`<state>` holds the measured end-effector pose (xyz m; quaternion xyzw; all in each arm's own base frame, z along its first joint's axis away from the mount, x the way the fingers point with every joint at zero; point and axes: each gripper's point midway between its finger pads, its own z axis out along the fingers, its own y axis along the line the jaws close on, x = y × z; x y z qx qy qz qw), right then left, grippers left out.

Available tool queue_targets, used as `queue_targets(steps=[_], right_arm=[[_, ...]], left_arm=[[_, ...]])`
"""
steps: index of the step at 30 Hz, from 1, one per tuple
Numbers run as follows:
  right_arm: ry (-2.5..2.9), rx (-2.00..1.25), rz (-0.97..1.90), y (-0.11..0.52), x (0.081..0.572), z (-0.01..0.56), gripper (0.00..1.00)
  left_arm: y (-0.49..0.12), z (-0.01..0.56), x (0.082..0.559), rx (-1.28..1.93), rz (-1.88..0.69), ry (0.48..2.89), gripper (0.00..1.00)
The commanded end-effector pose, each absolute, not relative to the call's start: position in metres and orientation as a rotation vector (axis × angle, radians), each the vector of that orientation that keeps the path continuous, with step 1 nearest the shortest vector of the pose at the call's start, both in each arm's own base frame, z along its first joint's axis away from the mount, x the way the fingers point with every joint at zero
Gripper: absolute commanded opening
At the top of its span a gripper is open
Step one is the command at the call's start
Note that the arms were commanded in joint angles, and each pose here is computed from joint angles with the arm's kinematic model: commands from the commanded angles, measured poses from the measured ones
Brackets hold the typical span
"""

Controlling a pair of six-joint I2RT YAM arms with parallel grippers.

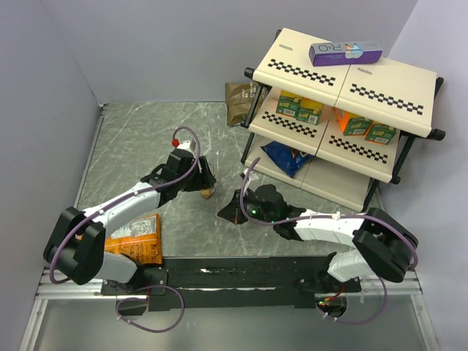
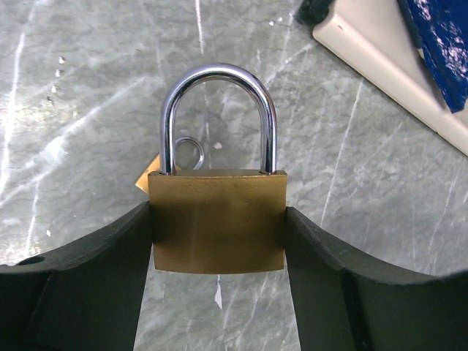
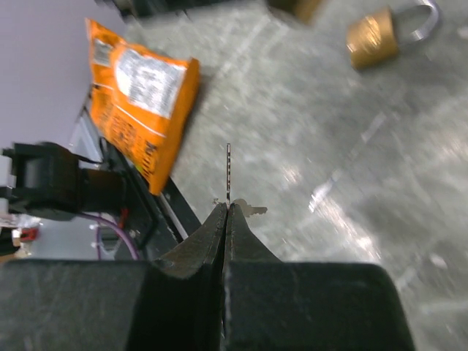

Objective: Unlock with the key

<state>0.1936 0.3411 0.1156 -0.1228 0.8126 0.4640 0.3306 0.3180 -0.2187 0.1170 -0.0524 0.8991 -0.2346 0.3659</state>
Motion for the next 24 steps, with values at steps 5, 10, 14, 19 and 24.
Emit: queue_targets(steps=[5,10,14,19,24], right_arm=[[1.998,-0.286,1.385,0.368,0.215,0.152,0.00],[2.014,-0.269,1.422,0.370,0.223,0.148,0.00],[2.010,-0.265,1.415,0.370,0.232,0.152,0.00],[2.017,-0.268,1.413,0.368,0.237,0.151,0.00],[2.027,-0.255,1.450,0.371,0.241,0.148,0.00]], left_arm=[[-0.235,0.175,0.332,-0.126,-0.728,2.115,0.01],[-0.237,0.177,0.331,-0.117,-0.734,2.113,0.01],[-0.238,0.178,0.331,-0.109,-0.740,2.110,0.01],[-0.241,0.178,0.330,-0.101,-0.752,2.112,0.01],[-0.242,0.179,0.329,-0.096,-0.751,2.110,0.01]])
